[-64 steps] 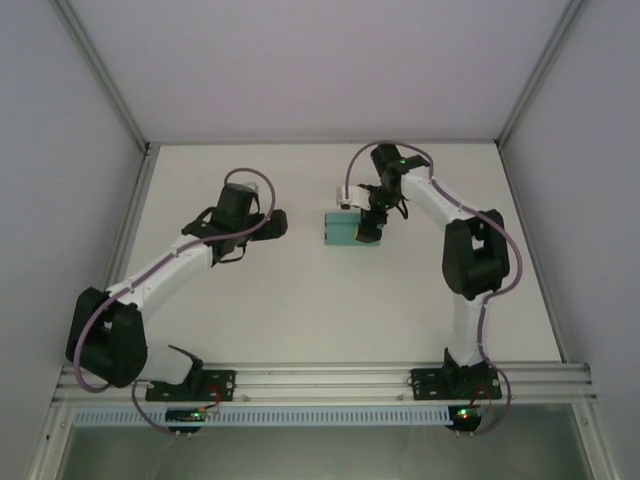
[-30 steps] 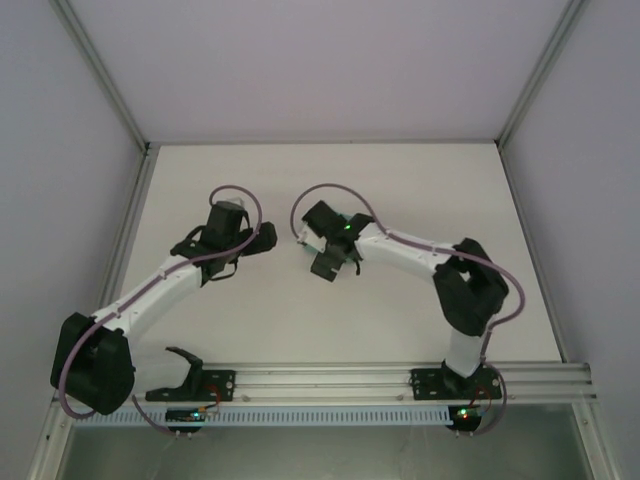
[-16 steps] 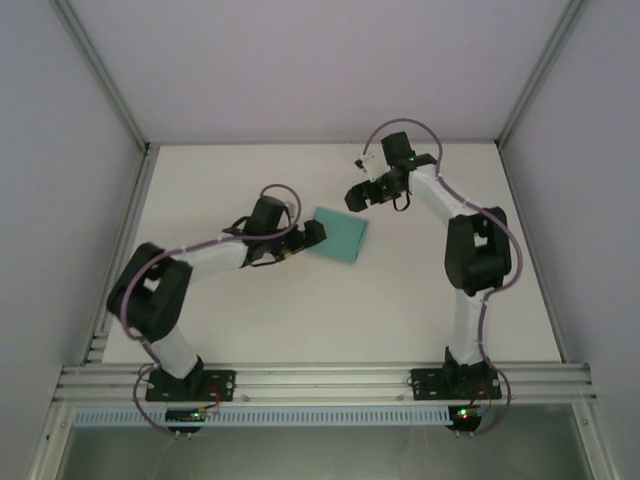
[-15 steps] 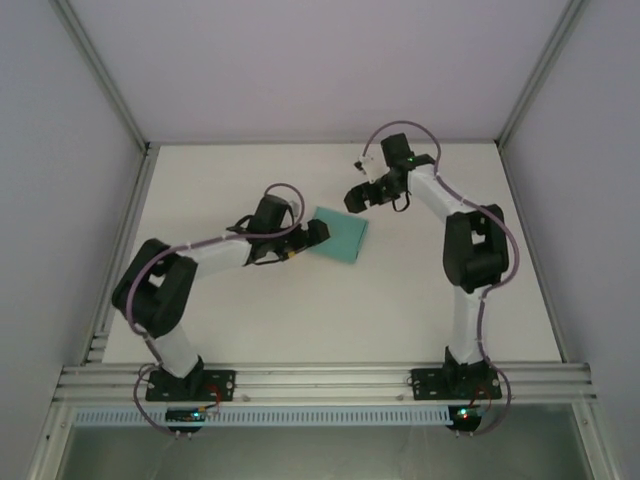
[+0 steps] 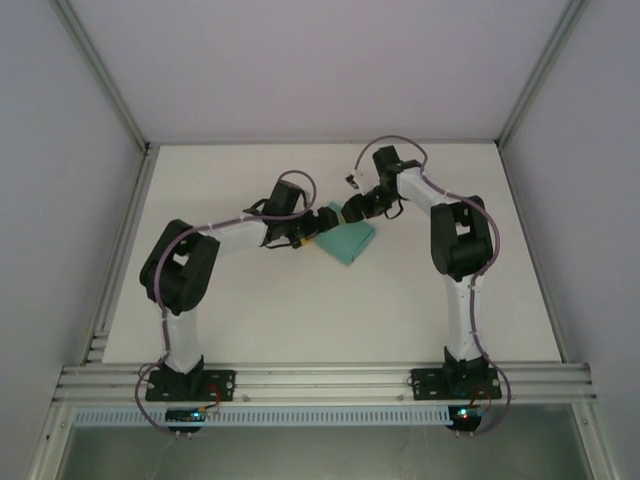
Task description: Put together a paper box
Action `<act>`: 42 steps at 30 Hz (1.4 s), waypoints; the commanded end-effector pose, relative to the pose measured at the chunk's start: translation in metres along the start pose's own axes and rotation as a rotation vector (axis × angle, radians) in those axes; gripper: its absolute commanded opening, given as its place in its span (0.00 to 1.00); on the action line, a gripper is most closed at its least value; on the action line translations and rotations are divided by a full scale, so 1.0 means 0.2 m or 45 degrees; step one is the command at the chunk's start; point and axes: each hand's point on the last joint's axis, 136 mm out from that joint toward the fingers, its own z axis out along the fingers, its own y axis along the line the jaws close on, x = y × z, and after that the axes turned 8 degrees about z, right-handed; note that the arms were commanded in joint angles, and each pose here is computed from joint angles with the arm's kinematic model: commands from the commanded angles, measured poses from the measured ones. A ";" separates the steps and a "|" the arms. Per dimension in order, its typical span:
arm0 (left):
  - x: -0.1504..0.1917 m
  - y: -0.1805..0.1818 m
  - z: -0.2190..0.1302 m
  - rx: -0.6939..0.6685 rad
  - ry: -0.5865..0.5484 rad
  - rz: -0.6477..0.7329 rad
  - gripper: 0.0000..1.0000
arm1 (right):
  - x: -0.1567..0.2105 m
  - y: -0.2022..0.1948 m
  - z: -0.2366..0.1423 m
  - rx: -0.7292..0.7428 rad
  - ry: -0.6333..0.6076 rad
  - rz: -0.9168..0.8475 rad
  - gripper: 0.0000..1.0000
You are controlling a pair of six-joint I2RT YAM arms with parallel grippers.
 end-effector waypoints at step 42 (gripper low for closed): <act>0.15 0.25 0.19 -0.516 0.353 0.057 0.43 | 0.27 0.02 0.16 -0.064 0.157 0.302 0.29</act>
